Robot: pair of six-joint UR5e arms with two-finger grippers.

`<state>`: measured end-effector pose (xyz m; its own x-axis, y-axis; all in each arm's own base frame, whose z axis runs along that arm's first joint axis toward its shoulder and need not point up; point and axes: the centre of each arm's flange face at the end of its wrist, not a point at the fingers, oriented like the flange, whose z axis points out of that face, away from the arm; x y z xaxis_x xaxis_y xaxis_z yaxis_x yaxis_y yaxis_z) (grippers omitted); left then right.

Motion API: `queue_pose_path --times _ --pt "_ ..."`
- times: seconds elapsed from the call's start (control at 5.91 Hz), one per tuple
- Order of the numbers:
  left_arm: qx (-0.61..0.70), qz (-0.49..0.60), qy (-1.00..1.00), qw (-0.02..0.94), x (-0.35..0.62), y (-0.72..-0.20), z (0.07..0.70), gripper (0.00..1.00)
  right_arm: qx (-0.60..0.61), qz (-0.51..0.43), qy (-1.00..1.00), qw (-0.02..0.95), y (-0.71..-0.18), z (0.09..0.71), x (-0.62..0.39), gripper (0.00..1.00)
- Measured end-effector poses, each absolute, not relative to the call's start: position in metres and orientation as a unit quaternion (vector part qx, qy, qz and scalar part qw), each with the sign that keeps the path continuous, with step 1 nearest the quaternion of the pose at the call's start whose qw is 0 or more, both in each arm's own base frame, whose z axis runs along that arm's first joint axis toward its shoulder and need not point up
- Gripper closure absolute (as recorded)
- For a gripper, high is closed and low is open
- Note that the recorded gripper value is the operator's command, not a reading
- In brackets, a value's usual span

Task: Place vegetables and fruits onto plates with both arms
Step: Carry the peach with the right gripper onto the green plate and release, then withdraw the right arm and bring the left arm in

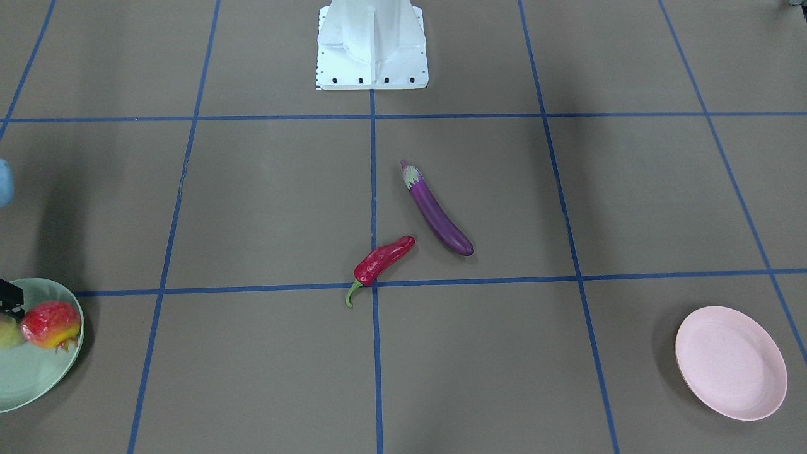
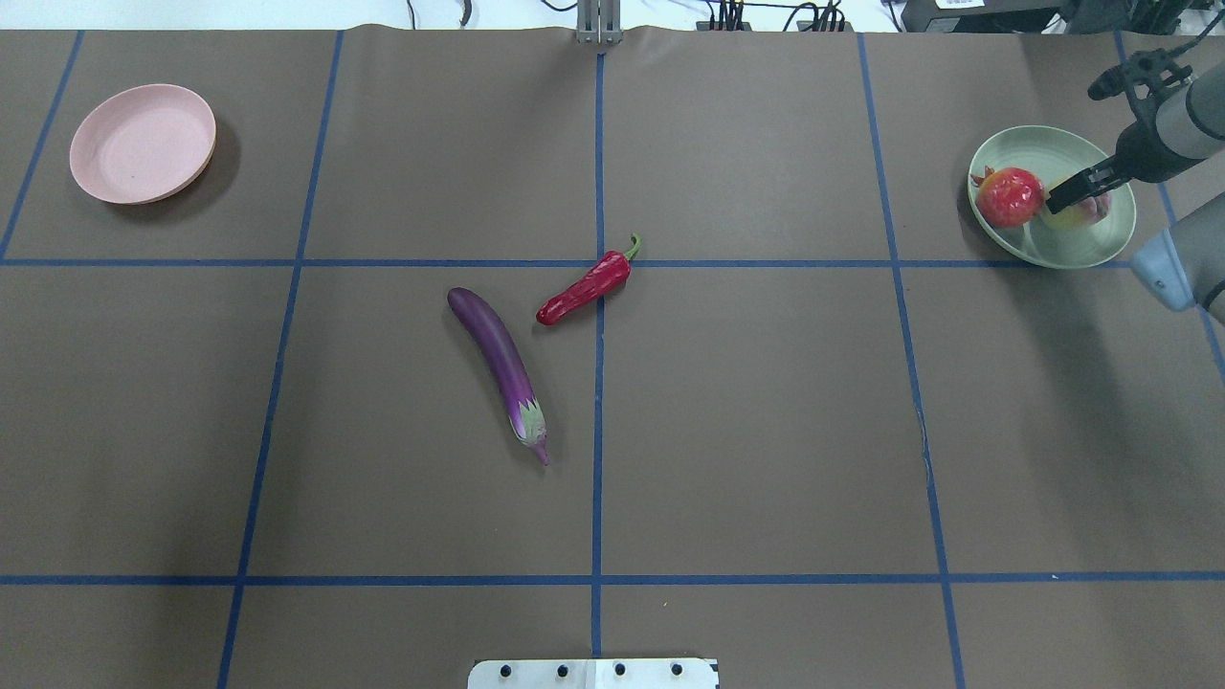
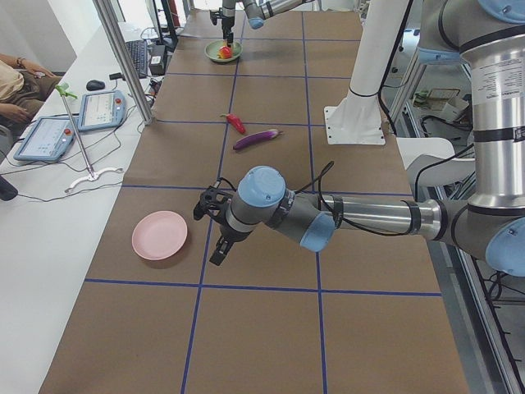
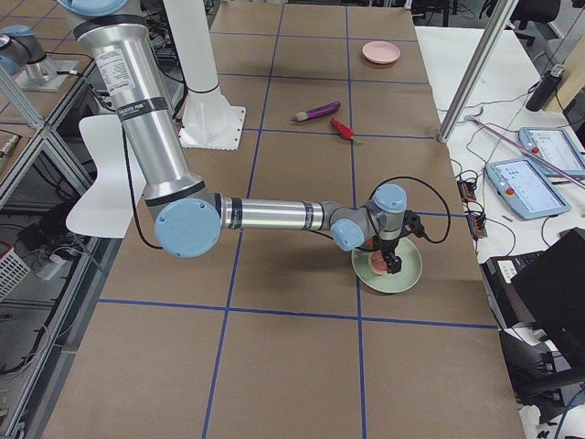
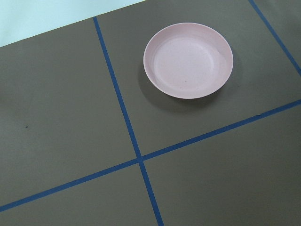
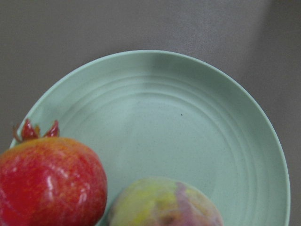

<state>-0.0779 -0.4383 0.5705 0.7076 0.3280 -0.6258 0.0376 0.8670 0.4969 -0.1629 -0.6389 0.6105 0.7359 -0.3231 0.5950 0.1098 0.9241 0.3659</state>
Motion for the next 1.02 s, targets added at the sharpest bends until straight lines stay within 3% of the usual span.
queue_pose_path --times 0.68,1.02 --pt "0.238 0.101 0.422 0.869 -0.064 -0.436 0.563 0.0 0.094 -0.039 -0.38 0.919 -0.634 0.57 0.02 0.0" --pt "0.225 0.098 0.45 0.858 -0.06 -0.434 0.567 0.0 0.022 0.011 -0.367 0.93 -0.58 0.551 0.065 0.0"
